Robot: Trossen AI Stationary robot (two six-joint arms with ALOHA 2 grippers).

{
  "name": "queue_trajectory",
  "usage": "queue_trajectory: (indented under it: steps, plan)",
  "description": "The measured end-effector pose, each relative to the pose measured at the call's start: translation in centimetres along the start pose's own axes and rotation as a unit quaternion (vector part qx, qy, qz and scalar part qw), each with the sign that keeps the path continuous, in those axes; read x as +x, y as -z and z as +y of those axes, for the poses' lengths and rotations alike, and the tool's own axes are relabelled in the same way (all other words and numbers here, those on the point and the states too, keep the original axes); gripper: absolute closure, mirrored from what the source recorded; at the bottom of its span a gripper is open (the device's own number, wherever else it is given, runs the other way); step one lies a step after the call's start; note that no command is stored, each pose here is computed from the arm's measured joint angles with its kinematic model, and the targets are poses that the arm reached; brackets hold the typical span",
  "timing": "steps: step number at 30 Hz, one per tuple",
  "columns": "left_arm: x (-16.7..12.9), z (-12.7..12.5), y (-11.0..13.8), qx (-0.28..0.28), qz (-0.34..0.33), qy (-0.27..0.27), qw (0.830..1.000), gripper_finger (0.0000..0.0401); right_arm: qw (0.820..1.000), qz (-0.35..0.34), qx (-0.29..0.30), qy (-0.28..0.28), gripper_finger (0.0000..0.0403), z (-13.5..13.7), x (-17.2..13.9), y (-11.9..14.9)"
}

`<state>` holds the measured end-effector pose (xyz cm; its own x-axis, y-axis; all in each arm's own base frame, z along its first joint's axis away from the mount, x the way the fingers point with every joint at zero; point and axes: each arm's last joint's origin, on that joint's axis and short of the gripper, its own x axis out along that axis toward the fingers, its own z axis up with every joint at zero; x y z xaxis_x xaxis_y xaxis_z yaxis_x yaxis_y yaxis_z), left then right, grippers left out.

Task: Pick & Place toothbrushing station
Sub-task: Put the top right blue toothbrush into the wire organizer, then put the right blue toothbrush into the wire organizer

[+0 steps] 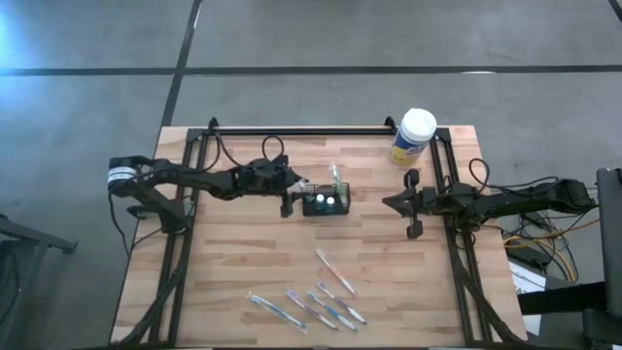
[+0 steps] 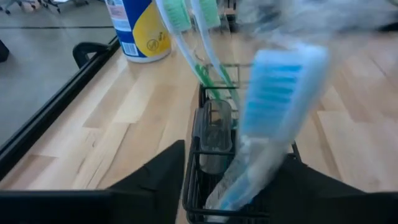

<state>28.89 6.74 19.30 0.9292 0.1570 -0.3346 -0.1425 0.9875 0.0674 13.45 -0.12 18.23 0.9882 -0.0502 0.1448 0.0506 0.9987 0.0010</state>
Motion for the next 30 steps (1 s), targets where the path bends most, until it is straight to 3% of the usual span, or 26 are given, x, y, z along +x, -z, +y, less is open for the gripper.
queue_trajectory:
  steps: [10, 20, 24, 30]
  plan:
    - [-1.9, -0.1, -1.5, -0.021, -0.007, 0.009, 1.0, 0.0119, 1.0, 0.0, 0.0, 0.0, 0.0392, 0.0, 0.0, 0.0]
    - [-8.0, -0.3, -3.4, -0.035, 0.013, 0.011, 0.999, 0.0112, 1.0, 0.003, 0.0, 0.0, 0.0392, 0.0, 0.0, 0.1]
    - [-10.9, -0.6, -2.4, -0.053, -0.014, 0.006, 0.998, 0.0112, 1.0, 0.003, 0.0, 0.001, 0.0392, 0.0, 0.0, 0.1]
    - [-14.1, -1.1, 1.9, -0.092, -0.089, -0.009, 0.992, 0.0119, 1.0, 0.002, 0.001, 0.001, 0.0392, 0.0, 0.0, 0.0]
